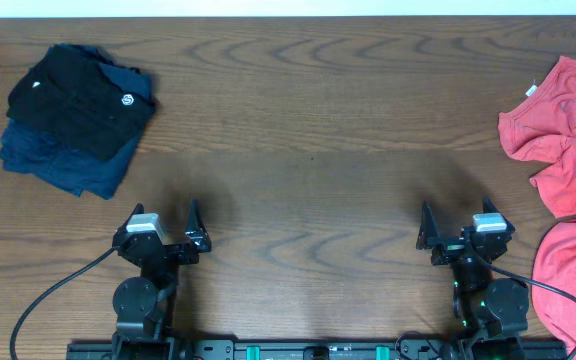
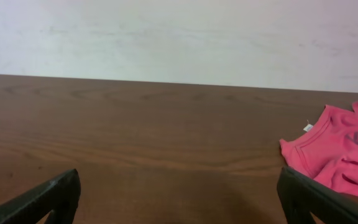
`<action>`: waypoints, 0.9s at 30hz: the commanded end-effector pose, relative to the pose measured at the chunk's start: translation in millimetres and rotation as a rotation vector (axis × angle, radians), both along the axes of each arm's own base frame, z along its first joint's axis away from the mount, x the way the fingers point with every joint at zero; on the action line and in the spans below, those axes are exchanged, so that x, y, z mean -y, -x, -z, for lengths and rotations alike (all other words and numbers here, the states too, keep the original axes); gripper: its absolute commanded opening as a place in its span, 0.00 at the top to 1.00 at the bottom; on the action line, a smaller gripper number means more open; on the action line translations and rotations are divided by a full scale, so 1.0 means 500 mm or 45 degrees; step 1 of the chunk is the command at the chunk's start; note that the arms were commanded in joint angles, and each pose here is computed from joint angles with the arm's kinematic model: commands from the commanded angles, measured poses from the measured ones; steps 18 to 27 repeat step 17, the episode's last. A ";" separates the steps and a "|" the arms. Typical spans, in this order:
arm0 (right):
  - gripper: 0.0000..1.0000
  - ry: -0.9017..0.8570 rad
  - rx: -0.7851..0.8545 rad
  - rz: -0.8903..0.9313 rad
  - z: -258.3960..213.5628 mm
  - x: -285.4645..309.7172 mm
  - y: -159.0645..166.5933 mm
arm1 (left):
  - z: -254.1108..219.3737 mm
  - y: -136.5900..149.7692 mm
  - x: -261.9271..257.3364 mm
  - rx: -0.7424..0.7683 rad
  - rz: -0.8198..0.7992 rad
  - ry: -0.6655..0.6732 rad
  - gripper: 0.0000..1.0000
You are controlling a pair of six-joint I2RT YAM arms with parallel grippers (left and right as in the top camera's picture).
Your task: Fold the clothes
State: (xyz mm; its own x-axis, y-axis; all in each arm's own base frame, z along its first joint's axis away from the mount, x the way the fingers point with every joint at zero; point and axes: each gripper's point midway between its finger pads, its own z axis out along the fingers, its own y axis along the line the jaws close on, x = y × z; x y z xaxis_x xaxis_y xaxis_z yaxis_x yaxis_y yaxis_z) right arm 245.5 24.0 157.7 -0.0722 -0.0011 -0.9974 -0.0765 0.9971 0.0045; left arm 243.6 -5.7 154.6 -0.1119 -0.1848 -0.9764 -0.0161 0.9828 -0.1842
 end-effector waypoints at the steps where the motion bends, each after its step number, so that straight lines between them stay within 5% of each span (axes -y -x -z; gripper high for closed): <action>1: 0.01 0.023 -0.002 -0.001 0.002 0.000 0.000 | 0.036 0.000 -0.004 -0.053 -0.011 -0.021 0.02; 27: 0.01 0.023 -0.002 -0.001 0.002 0.000 0.000 | 0.036 0.000 -0.004 -0.053 -0.011 -0.021 0.02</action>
